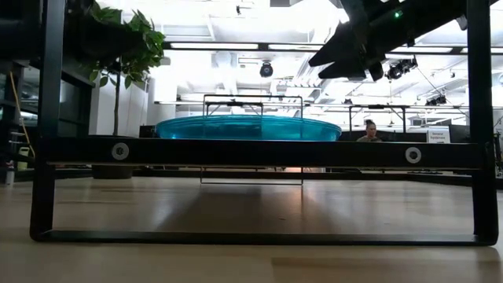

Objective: Place and stack plates onto a shelf
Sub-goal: Return to Home Position

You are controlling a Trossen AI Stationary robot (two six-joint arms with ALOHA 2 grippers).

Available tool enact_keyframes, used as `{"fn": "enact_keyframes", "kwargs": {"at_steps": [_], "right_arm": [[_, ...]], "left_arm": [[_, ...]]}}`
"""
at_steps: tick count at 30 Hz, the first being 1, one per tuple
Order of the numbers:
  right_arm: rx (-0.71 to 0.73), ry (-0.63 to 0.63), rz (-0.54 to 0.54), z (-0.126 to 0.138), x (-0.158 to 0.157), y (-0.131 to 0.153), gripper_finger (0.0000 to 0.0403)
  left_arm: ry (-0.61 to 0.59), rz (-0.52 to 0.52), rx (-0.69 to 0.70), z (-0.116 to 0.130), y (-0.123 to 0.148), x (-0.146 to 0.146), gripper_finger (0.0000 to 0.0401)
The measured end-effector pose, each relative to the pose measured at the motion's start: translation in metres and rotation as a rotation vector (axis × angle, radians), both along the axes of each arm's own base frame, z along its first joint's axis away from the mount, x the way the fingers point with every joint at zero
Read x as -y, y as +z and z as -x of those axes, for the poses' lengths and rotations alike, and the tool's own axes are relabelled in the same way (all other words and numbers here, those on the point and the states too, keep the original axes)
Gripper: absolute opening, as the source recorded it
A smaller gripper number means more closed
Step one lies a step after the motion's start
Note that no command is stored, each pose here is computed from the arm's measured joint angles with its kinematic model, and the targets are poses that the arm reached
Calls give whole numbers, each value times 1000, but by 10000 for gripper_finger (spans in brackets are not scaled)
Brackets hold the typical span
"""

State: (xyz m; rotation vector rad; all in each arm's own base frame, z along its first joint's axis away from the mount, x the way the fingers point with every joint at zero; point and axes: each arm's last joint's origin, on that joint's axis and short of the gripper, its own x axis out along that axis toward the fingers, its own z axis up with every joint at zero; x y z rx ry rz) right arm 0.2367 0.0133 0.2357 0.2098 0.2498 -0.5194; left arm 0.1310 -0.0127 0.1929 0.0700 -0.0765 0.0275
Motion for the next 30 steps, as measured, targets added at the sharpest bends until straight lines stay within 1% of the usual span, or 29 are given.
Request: {"fn": "enact_keyframes", "kwargs": {"at_steps": [3,6,11,19,25,27,30], "right_arm": [[-2,-1,-1,0,0,0,216],[-9,2,6,0,0,-1,216],[-13,4,12,0,0,-1,216],[-11,9,26,2,0,2,216],[-10,9,20,11,1,8,216],[-22,8,16,16,0,10,216],[-47,-14,38,27,-2,12,216]], "left_arm": [[0,11,36,4,-13,-1,1],[-6,19,13,5,-15,-1,0],[-48,16,-1,5,-16,1,0],[-42,16,-3,5,-17,0,0],[-12,17,-2,5,-17,0,0],[-12,16,-3,5,-17,0,0],[-11,16,-3,5,-17,0,0]]}}
